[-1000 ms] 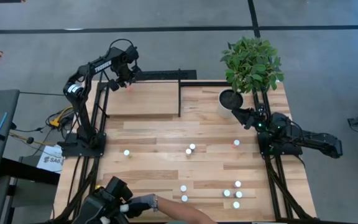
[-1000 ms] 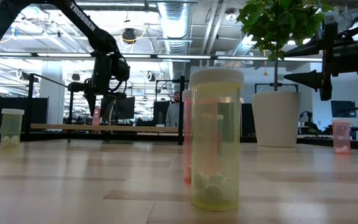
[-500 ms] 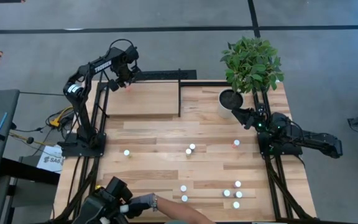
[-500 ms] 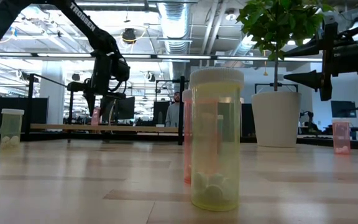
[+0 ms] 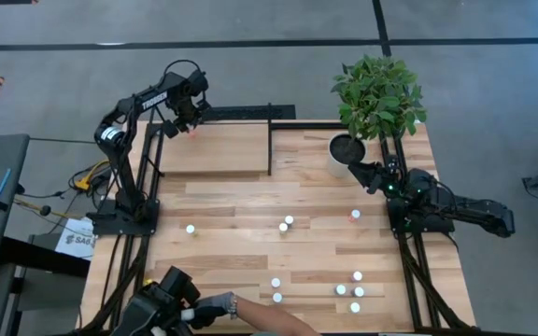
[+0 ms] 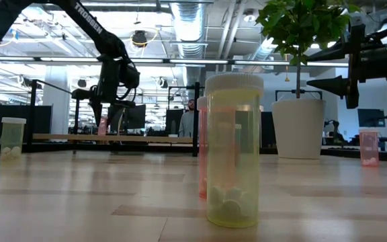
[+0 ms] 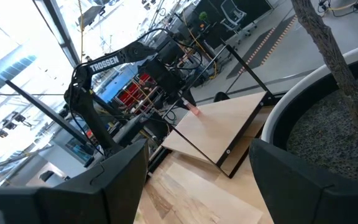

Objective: Pick and place medicine bottles onto shelf by color
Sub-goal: Put the pink pill bottle on the shelf, then put the yellow pill bottle on the shelf

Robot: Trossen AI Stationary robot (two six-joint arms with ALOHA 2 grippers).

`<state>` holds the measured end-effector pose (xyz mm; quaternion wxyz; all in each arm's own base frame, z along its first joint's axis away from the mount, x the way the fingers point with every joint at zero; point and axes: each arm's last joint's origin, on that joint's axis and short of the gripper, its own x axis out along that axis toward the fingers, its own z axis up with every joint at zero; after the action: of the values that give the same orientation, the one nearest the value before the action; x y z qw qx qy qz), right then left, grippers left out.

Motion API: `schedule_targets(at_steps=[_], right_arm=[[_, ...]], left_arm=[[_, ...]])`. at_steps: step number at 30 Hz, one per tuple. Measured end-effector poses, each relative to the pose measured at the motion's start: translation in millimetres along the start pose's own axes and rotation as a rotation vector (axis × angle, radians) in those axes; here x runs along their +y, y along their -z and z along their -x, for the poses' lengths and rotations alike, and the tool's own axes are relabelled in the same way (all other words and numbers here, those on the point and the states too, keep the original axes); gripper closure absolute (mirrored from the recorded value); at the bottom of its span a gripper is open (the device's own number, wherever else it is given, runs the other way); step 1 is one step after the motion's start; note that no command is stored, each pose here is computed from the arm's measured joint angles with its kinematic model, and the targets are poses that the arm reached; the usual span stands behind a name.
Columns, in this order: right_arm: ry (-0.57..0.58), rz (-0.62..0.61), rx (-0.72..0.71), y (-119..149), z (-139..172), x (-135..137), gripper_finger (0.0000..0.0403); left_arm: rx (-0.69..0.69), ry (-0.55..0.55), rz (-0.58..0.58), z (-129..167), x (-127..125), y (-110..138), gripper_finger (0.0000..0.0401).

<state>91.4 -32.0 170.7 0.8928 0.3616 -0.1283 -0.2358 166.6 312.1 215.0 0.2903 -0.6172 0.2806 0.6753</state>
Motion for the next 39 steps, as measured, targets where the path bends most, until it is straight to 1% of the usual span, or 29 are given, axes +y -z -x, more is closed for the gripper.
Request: schedule_targets(at_steps=[8, 10, 14, 21, 26, 32, 36, 39], right_arm=[[0.000, 0.000, 0.000, 0, 0, 0, 0.0100], [0.000, 0.000, 0.000, 0, 0, 0, 0.0100], [0.000, 0.000, 0.000, 0, 0, 0, 0.0100], [0.000, 0.000, 0.000, 0, 0, 0, 0.0100], [0.000, 0.000, 0.000, 0, 0, 0, 0.0100], [0.000, 0.000, 0.000, 0, 0, 0, 0.0100], [0.000, 0.000, 0.000, 0, 0, 0, 0.0100], [0.000, 0.000, 0.000, 0, 0, 0, 0.0100]], left_arm=[[-0.001, 0.000, -0.001, -1, 0, 0, 0.0304], [-0.004, -0.002, -0.001, -1, 0, 0, 0.0298], [0.004, -0.015, -0.002, -6, -1, 0, 0.0264], [0.023, -0.002, -0.011, -2, -1, 1, 0.0193], [0.055, 0.002, -0.029, 4, -1, 1, 0.0163], [0.066, -0.030, -0.045, 17, -1, 5, 0.0154], [0.088, -0.046, -0.068, 29, -2, 16, 0.0154], [0.111, -0.028, -0.097, 34, -6, 24, 0.0154]])
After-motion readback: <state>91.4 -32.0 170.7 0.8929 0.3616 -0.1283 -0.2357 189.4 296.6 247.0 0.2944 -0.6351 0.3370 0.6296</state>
